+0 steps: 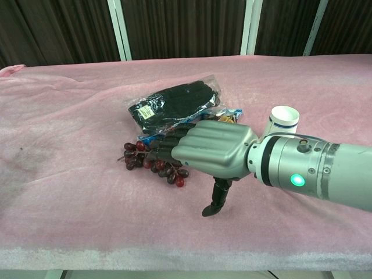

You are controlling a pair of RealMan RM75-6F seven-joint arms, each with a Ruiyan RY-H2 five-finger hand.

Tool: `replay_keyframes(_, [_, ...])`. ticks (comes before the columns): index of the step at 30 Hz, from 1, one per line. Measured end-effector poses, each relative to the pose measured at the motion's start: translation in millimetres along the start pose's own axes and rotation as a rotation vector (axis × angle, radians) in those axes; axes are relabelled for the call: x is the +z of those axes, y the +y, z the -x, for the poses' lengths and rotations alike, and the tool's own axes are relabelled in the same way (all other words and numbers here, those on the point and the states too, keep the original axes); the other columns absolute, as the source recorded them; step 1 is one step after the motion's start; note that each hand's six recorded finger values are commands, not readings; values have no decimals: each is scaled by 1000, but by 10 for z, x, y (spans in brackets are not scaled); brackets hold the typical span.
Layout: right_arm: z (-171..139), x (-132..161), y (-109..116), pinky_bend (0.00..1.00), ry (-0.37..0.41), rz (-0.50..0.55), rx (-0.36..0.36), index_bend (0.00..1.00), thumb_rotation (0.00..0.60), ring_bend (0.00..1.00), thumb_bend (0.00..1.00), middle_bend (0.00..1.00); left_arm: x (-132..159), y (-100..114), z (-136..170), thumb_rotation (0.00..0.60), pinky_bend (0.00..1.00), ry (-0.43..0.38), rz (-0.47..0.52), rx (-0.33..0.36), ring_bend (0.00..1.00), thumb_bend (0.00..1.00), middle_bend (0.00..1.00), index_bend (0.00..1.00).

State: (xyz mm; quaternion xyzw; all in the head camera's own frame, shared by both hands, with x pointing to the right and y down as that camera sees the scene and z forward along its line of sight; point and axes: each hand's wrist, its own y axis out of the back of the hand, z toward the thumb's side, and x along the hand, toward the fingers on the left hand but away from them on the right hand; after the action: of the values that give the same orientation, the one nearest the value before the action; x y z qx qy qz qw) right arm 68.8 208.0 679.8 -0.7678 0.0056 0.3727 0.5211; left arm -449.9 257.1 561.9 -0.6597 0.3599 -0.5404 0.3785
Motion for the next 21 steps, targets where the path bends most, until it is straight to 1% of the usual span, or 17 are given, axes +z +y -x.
replay_keyframes(4, [8,-69,56,0,-29,34,6,0,600,0,214,0,2,0,6,600,48,1,-3,2,0,400,0,0])
replay_keyframes(8, [-5,-128,131,0,-45,45,-3,0,600,0,215,0,0,6,11,600,48,1,-2,5,0,400,0,0])
replay_keyframes(11, [-18,-155,139,0,-52,43,-2,0,600,0,215,0,1,14,5,600,48,0,-1,9,0,399,0,0])
replay_keyframes(13, [-54,-251,128,0,-73,19,4,0,600,0,216,0,6,15,1,600,48,-4,3,7,0,400,0,0])
replay_keyframes(17, [-210,-590,94,0,-143,-49,33,0,600,0,219,0,6,22,7,600,47,-8,6,8,0,399,0,0])
replay_keyframes(21, [-464,-1117,10,0,-265,-102,96,0,600,0,220,0,-6,14,12,600,48,-3,5,4,0,401,0,0])
